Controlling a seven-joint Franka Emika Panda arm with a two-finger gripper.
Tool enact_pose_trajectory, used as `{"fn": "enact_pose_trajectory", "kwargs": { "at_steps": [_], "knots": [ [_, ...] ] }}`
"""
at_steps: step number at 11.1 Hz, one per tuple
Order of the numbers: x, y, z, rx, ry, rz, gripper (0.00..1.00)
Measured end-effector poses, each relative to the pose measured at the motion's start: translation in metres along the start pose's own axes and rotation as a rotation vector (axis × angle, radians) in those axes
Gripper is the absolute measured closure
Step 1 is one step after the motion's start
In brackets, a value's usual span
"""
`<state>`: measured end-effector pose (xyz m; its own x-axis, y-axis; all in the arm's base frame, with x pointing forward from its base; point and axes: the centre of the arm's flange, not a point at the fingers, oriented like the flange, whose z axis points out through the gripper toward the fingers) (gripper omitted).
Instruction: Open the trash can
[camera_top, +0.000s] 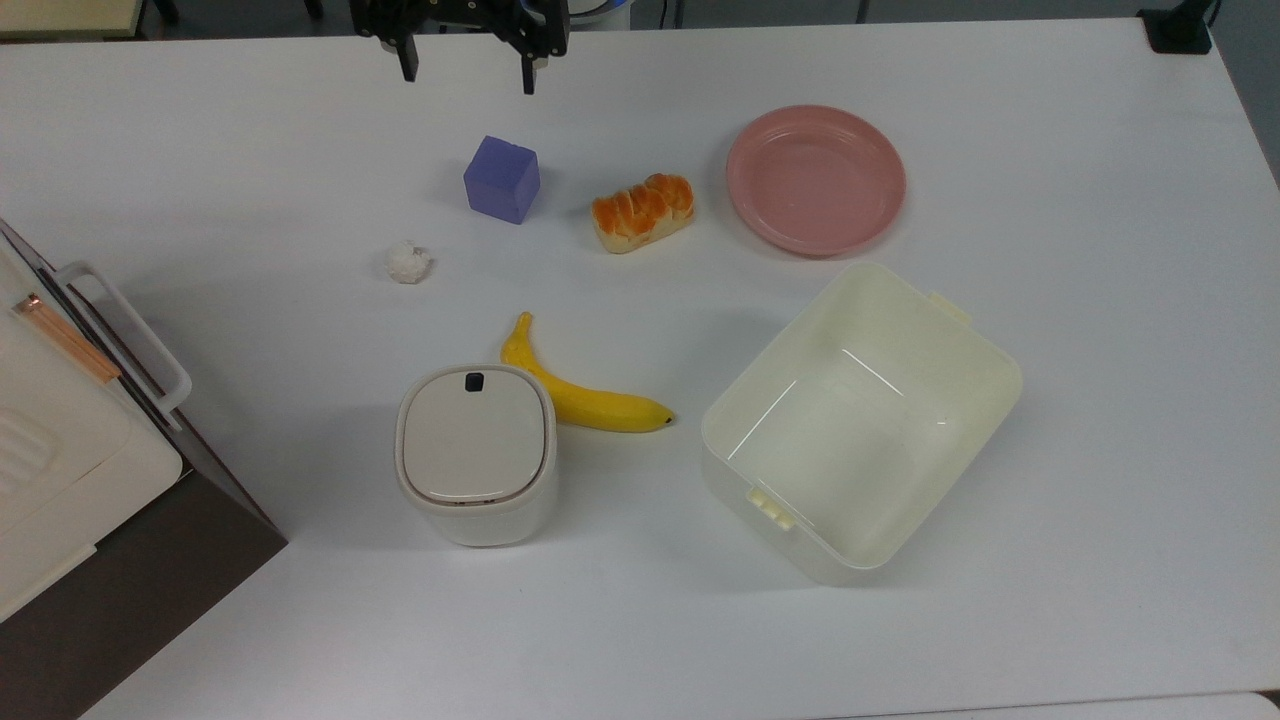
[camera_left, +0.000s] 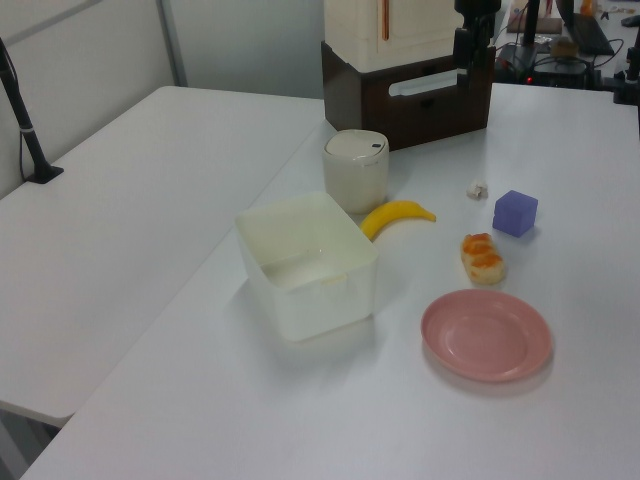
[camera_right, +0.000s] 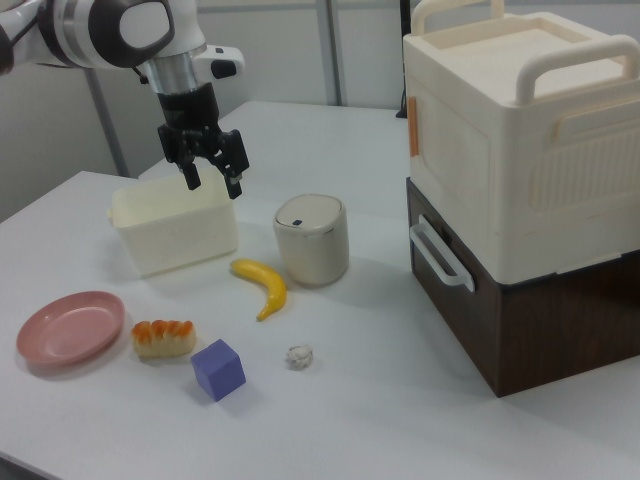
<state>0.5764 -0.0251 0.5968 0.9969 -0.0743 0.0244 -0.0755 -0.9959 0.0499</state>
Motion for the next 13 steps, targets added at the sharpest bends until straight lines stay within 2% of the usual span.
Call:
{"fn": "enact_pose_trajectory", "kwargs": {
  "at_steps": [1,2,5,7,8,11,13],
  "knots": [
    [0.0,-0.001,0.0,0.0,0.003,-0.001,0.07],
    [0.005,-0.003,-0.001,-0.001,0.03,-0.004,0.15],
    [0.034,-0.017,0.011,-0.027,0.178,-0.008,0.67],
    [0.059,-0.031,0.028,-0.073,0.294,0.069,0.97],
    [0.069,-0.036,0.037,-0.096,0.334,0.111,0.99],
    [0.085,-0.044,0.059,-0.148,0.365,0.161,0.99],
    [0.097,-0.05,0.076,-0.225,0.373,0.19,0.99]
  ]
}}
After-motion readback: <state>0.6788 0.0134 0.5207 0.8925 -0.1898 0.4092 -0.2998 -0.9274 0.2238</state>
